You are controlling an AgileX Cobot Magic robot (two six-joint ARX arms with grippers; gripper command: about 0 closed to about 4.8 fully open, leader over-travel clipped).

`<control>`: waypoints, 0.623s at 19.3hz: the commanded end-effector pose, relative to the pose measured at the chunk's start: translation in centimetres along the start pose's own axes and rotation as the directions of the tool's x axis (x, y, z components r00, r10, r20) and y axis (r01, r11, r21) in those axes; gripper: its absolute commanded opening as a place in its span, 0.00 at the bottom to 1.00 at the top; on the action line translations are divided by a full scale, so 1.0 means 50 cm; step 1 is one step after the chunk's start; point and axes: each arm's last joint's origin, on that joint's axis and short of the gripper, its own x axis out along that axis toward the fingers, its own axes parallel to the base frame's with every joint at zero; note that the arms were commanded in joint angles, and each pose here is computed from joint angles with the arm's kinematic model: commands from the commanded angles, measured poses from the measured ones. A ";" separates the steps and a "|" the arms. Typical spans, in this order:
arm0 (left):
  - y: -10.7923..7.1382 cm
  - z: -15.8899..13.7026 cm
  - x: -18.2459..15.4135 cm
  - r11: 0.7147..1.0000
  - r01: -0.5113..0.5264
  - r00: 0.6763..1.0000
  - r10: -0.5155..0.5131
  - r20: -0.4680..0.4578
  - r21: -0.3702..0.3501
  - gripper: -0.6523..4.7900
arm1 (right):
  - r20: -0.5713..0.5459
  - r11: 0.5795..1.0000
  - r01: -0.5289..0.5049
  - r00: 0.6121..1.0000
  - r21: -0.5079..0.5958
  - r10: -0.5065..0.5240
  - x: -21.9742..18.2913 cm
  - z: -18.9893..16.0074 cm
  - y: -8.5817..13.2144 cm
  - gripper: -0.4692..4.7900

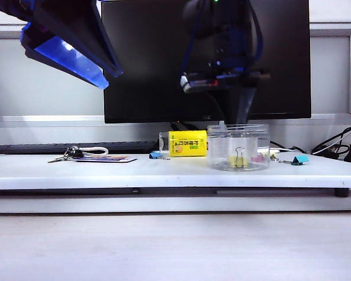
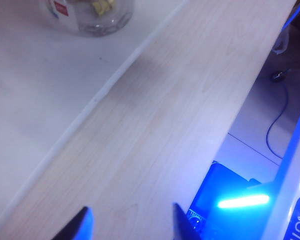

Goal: Take the clips out of the round transparent plastic box and place them on the table.

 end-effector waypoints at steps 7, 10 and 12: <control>0.000 0.009 -0.002 1.000 0.000 0.999 -0.001 0.043 0.023 0.51 | 0.012 0.994 -0.109 0.994 0.022 0.109 0.004 0.000 -0.017 0.30; 0.000 0.009 -0.002 1.000 0.001 0.999 -0.002 0.041 0.023 0.51 | -0.018 0.993 -0.110 0.994 0.038 0.110 0.022 0.001 -0.025 0.30; 0.000 0.008 -0.002 1.000 0.001 0.999 -0.002 0.038 0.021 0.51 | -0.022 0.993 -0.110 0.994 0.040 0.110 0.030 0.002 -0.026 0.30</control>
